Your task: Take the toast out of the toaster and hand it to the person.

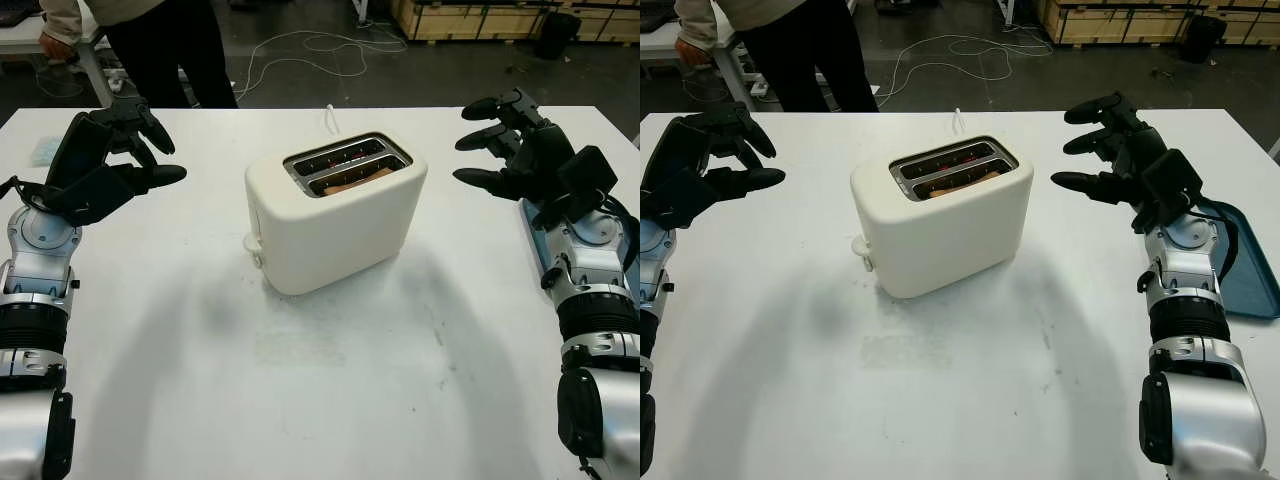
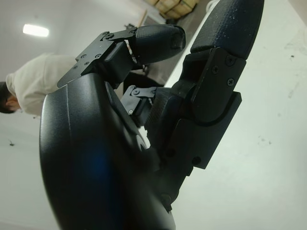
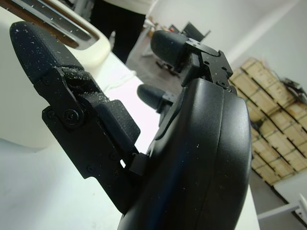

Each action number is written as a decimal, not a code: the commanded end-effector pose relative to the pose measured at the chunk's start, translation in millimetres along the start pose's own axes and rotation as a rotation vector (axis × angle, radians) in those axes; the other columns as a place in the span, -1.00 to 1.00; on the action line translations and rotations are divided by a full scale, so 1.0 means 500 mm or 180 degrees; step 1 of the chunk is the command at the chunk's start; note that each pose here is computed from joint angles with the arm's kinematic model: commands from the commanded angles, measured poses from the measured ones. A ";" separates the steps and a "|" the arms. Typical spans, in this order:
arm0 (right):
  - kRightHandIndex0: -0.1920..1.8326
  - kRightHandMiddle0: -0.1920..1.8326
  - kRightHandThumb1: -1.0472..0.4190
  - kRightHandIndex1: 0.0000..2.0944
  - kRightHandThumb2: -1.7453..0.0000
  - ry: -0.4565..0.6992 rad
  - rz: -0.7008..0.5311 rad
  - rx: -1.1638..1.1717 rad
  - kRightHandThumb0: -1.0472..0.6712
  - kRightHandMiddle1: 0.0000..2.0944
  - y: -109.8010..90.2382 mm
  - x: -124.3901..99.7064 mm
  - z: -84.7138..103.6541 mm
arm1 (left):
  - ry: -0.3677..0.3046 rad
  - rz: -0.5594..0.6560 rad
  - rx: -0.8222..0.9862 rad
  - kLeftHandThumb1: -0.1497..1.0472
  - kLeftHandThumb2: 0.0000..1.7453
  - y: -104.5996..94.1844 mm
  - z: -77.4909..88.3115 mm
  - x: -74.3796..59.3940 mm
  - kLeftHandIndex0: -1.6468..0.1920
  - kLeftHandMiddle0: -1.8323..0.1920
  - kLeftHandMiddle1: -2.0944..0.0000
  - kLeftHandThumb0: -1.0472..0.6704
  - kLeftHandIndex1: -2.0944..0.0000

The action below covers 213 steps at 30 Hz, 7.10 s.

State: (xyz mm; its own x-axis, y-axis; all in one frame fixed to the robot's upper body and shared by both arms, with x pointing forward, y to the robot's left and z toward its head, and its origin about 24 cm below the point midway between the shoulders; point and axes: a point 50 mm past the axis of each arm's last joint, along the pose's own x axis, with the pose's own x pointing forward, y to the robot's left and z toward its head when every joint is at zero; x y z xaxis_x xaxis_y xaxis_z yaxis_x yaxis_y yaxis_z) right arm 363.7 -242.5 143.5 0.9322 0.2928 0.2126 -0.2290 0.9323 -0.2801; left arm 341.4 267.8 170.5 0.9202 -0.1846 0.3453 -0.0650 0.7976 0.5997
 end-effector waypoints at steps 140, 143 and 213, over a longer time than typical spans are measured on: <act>-0.81 -0.74 -0.40 0.44 0.99 -0.0038 -0.0030 0.0003 -1.00 0.28 0.002 -0.001 0.001 | 0.0024 0.0013 -0.0028 0.65 -1.00 -0.001 0.000 0.001 0.10 0.12 -0.45 -1.00 -0.44; -0.81 -0.74 -0.41 0.45 0.99 -0.0040 -0.0029 0.0005 -1.00 0.28 0.002 -0.001 0.000 | 0.0005 0.0007 -0.0020 0.66 -1.00 -0.001 0.001 0.001 0.11 0.13 -0.44 -1.00 -0.44; -0.81 -0.74 -0.40 0.45 0.99 -0.0048 -0.0017 0.0020 -1.00 0.28 0.003 -0.001 0.000 | -0.0004 0.0017 -0.0026 0.66 -1.00 -0.001 0.002 0.001 0.10 0.12 -0.45 -1.00 -0.45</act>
State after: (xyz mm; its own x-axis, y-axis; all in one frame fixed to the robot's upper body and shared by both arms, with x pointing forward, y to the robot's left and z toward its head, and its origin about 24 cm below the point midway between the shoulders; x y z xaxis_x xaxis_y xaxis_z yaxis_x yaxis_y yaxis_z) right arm 363.7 -241.9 143.7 0.9321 0.2916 0.2148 -0.2271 0.9326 -0.2806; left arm 341.6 267.9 170.3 0.9223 -0.1800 0.3420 -0.0655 0.7993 0.5973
